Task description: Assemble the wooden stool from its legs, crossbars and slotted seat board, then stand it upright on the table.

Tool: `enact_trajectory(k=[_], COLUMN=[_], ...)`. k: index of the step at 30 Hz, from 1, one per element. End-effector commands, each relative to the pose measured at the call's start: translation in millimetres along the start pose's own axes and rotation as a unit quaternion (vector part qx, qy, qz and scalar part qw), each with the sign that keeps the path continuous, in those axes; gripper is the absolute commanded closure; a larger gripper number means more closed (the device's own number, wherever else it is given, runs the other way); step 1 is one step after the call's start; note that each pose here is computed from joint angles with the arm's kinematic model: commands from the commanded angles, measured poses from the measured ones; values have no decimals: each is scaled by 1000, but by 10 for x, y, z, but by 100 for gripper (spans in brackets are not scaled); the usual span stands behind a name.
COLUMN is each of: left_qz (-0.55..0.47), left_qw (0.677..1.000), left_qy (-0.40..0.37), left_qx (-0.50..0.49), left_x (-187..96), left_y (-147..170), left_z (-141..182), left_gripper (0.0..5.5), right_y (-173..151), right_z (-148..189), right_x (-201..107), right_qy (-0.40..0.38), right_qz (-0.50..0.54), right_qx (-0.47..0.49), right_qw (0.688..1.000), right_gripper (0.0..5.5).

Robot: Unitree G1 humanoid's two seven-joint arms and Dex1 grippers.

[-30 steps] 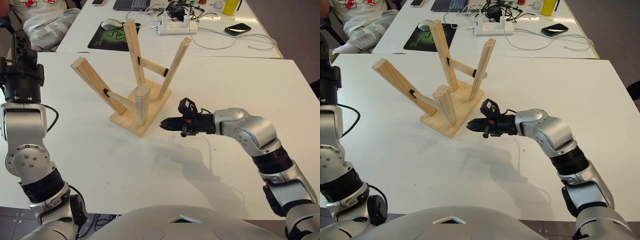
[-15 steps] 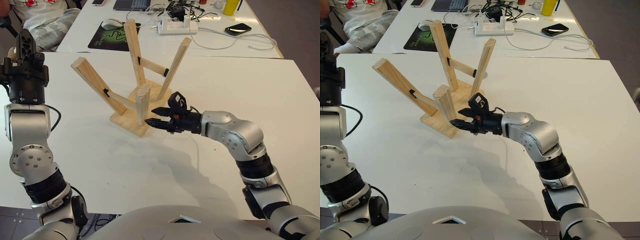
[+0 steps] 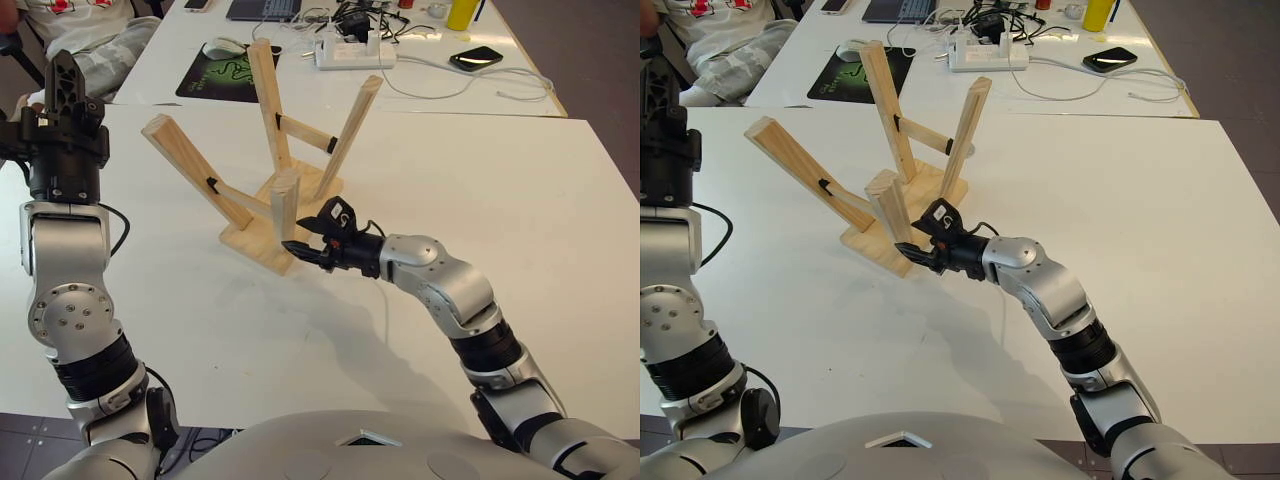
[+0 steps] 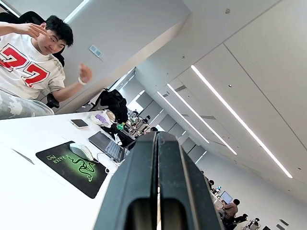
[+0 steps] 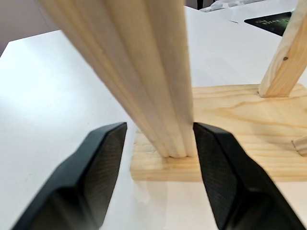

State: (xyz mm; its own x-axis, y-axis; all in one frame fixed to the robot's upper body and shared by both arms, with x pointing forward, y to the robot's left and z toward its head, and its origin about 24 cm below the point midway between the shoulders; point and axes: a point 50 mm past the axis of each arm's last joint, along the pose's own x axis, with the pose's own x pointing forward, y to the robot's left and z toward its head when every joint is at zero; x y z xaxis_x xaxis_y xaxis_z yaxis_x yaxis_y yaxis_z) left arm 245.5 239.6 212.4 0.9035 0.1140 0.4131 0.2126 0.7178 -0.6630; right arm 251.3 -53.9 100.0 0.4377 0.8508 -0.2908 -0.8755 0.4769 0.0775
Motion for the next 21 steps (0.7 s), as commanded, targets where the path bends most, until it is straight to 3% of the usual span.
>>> enact_trajectory(k=[1, 5, 13, 21], left_qz=[-5, -8, -10, -11], left_qw=[1000, 1000, 1000, 1000], left_qy=[0, 0, -1, -2], left_qx=[1, 2, 7, 10], left_x=[27, 32, 35, 30], left_y=[-25, -37, -48, -56], left_z=[-15, -21, -16, -7], left_gripper=[550, 550, 550, 550], right_y=[42, 19, 35, -84], right_z=[20, 36, 146, 85], right_x=[25, 37, 130, 66], right_qy=[-2, -4, -27, 0], right_qz=[16, 6, 5, 11], right_qx=[0, -9, -19, -32], right_qw=[1000, 1000, 999, 999], right_gripper=[237, 173, 173, 303])
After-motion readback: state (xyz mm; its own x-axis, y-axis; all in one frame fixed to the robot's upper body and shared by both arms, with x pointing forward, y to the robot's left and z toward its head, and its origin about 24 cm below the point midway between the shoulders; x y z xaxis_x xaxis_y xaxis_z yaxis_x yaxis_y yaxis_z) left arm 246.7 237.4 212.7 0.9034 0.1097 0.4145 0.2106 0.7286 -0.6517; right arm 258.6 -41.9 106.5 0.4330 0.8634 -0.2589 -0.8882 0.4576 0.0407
